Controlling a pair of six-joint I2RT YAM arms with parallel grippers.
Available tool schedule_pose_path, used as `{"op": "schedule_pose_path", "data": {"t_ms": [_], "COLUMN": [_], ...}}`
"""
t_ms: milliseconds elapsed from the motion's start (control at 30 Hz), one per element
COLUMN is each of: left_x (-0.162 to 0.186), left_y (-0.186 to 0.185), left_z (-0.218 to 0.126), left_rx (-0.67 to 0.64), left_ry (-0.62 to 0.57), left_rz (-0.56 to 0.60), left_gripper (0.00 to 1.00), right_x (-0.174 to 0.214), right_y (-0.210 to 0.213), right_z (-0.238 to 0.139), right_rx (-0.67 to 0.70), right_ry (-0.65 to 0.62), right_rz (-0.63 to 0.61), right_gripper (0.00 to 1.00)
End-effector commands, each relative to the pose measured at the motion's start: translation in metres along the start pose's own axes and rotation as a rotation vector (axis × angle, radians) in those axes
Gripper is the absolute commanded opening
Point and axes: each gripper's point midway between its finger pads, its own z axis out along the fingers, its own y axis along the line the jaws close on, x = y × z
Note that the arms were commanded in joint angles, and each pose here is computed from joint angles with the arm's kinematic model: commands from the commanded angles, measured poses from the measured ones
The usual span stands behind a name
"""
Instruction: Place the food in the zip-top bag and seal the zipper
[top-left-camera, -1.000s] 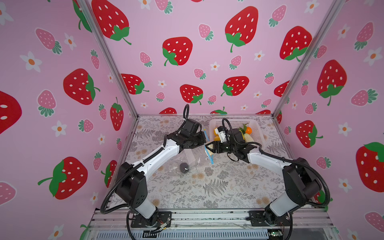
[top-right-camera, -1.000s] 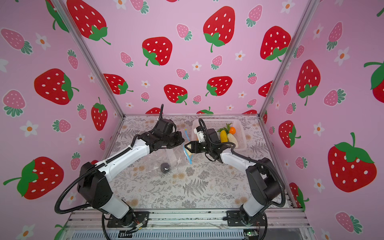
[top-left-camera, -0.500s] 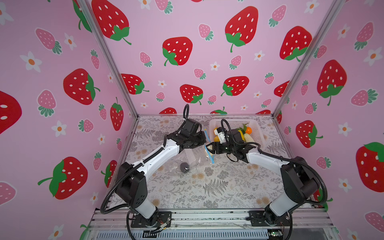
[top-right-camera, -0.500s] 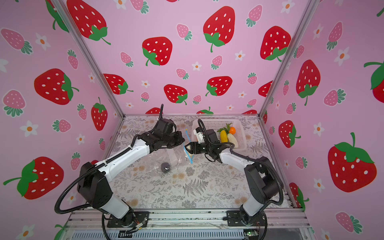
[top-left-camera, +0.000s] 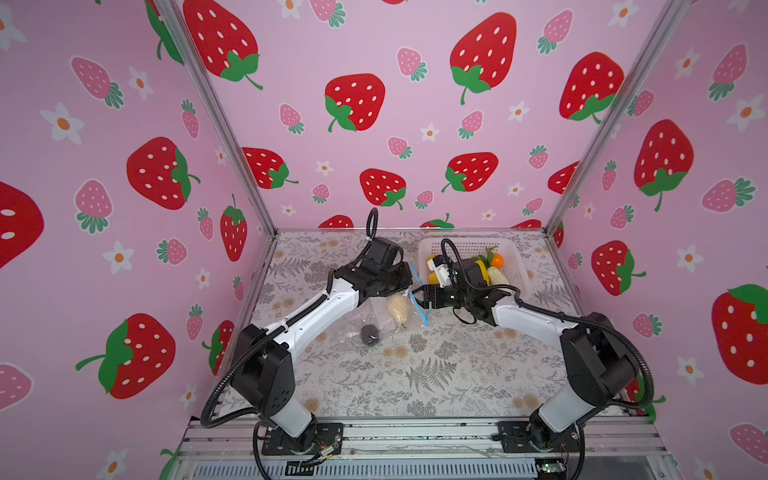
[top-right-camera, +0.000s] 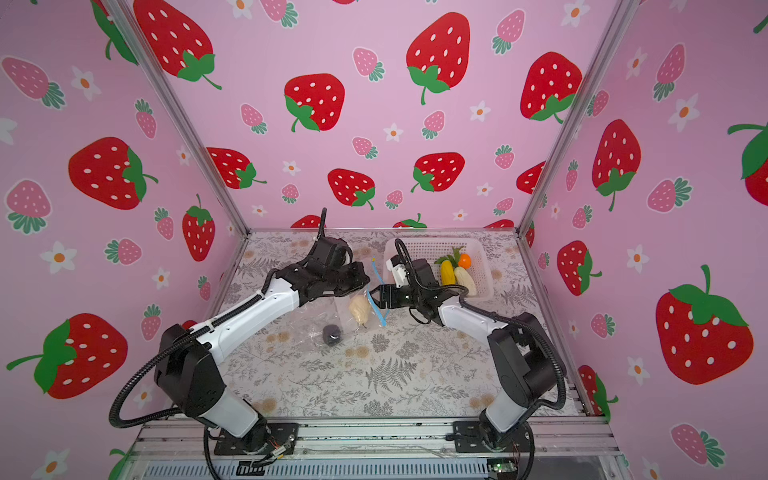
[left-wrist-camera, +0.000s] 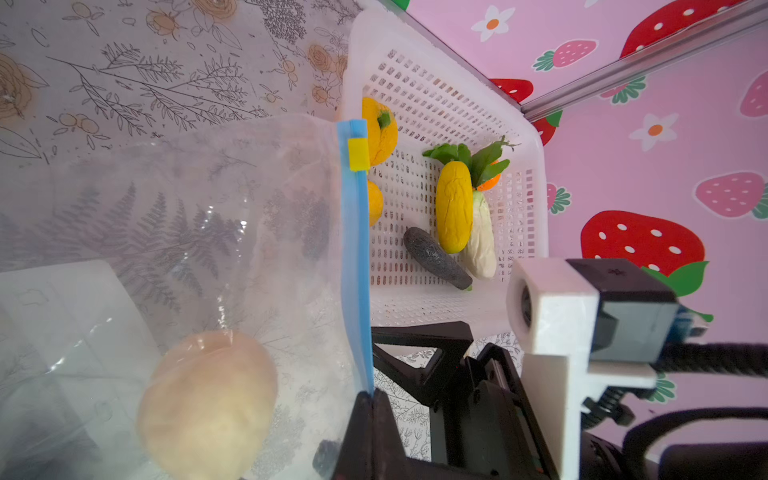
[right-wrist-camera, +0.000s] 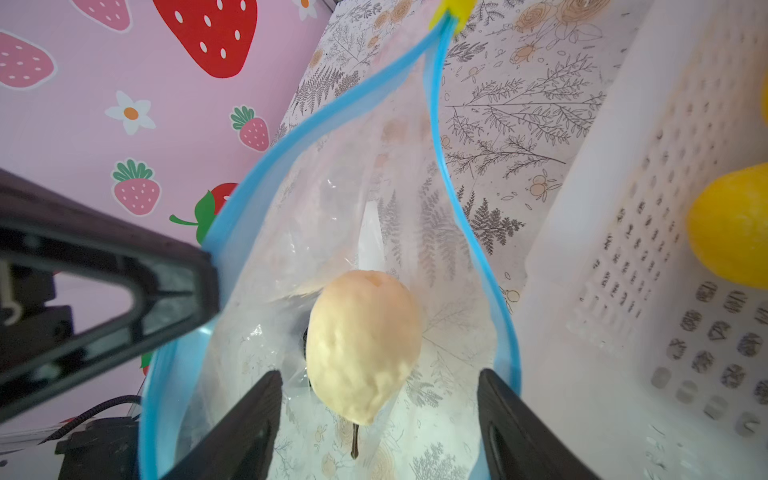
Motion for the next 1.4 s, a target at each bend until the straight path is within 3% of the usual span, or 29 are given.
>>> {"op": "schedule_pose_path", "data": {"t_ms": [0, 600, 933, 1200, 1367], "left_x": [-0.013, -0.013, -0.008, -0.011, -0.011], "left_y": [-0.018, -0.011, -0.004, -0.007, -0.007], "left_z": [-0.015, -0.02, -0.012, -0.018, -0.021], "left_rx": [0.056, 0.041, 0.036, 0.043, 0.043], "left_ry": [-0.045, -0.06, -0.037, -0.051, -0.056], "left_rz": [0.003, 0.004, -0.014, -0.013, -0.013], "left_gripper": [0.0, 0.0, 0.0, 0.0, 0.0], "right_x": [-0.003, -0.011, -0.042, -0.017, -0.003], "right_y": [0.0, -0.007, 0.021, -0.027, -0.034], "right_z": [0.003, -0.015, -0.043, -0.035, -0.024], "right_rx": [0.012, 0.105, 0.003, 0.104, 0.085], "right_ry": [0.001, -0.016, -0.114, -0.042, 0.008], "right_rz": [-0.002, 0.011, -0.027, 0.089, 0.127], "right_gripper": [0.76, 0.71, 0.69, 0.65, 0.6]}}
